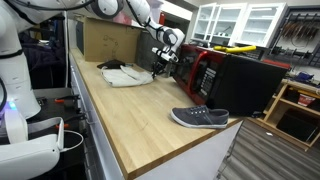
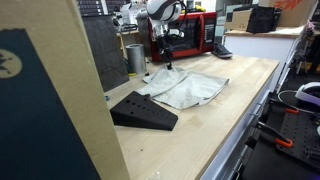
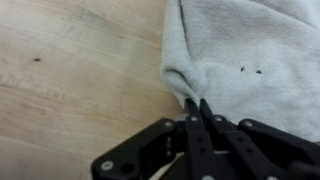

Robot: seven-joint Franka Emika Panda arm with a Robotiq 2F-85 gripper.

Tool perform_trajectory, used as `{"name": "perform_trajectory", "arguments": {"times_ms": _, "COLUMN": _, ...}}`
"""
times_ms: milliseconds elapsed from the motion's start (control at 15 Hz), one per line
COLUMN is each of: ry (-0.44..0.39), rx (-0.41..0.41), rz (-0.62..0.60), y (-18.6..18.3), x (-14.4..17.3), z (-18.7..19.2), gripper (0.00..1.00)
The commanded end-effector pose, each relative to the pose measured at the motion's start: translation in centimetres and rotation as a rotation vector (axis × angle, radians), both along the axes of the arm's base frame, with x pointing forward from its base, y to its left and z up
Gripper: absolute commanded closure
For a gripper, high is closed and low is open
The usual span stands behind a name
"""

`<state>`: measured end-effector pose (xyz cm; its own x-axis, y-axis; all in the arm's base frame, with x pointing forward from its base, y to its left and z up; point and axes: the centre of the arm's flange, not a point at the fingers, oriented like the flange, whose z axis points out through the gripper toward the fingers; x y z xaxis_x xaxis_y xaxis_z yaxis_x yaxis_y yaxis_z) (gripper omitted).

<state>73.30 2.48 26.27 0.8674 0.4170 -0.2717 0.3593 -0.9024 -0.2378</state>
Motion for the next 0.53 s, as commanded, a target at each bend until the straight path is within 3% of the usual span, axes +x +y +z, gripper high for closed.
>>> {"name": "perform_trajectory", "arguments": {"times_ms": 0, "ry": -0.074, "rx": 0.041, "rz": -0.017, "y": -1.0, "x": -0.2, "z": 2.9, "gripper": 0.99}}
{"name": "perform_trajectory", "arguments": {"times_ms": 467, "ry": -0.149, "rx": 0.107, "rz": 0.197, "y": -2.7, "x": -3.6, "z": 5.3, "gripper": 0.99}}
